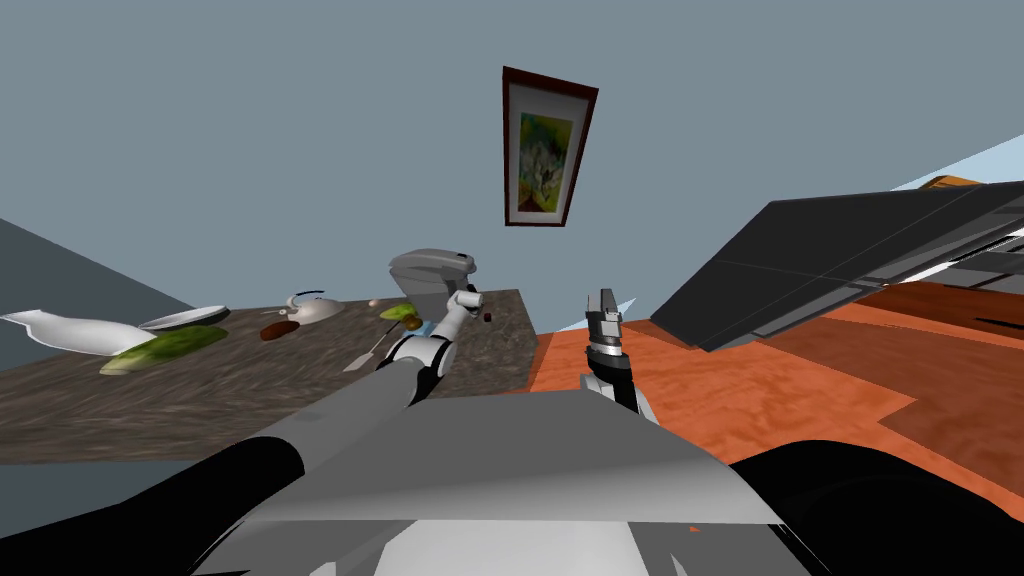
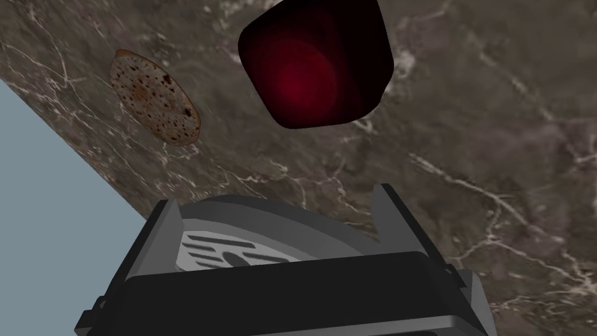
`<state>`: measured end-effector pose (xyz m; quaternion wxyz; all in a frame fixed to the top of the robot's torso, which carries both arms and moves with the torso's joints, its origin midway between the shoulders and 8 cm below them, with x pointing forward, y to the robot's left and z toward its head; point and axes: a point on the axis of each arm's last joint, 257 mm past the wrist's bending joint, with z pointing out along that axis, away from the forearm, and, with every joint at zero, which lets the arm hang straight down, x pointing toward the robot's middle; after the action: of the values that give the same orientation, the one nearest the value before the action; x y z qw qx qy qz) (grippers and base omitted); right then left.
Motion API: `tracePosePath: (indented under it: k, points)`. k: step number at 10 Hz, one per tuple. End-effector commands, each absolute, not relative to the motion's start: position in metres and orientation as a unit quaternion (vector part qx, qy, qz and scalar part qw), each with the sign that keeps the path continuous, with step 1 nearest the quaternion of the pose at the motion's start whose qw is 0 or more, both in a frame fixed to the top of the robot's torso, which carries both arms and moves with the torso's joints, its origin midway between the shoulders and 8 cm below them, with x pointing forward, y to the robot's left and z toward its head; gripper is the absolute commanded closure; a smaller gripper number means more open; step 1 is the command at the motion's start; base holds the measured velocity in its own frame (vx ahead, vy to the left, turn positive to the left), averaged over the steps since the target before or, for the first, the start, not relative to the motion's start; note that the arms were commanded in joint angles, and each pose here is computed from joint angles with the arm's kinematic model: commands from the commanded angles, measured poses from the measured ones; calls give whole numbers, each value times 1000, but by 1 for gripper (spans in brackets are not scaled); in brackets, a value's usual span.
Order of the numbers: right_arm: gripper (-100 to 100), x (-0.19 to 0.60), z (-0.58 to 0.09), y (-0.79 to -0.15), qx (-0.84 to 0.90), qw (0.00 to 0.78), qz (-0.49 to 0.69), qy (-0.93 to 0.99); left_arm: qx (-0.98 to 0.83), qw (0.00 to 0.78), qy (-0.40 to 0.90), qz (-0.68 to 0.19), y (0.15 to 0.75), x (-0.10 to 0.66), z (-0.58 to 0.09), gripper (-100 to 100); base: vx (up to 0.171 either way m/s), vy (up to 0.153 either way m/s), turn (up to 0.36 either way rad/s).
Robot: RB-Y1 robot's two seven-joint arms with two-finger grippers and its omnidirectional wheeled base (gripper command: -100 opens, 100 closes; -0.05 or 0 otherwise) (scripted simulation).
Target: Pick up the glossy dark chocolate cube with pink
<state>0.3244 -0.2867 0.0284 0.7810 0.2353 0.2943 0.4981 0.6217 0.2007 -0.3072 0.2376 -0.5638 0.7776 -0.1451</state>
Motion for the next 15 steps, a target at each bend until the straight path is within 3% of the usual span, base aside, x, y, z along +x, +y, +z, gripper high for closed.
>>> tracePosePath:
  k: [1, 9, 10, 11, 15]
  points:
    - [0, 324, 28, -287, 235, 781, 498, 294, -570, 223, 780, -135, 201, 616, -312, -100, 7, -14, -15]
    - [0, 324, 28, -287, 235, 781, 498, 294, -589, 154, 787, -99, 193, 592, -321, -100, -4, -35, -32]
    - [0, 324, 28, -287, 235, 781, 498, 294, -589, 152, 788, -98, 192, 591, -322, 0, -1, -7, 2]
    - [0, 324, 28, -287, 235, 781, 498, 294, -590, 152, 787, -98, 194, 587, -334, -100, 28, 0, -24]
    - [0, 324, 28, -287, 235, 781, 498, 294, -591, 151, 786, -97, 194, 583, -345, -100, 40, 8, -10]
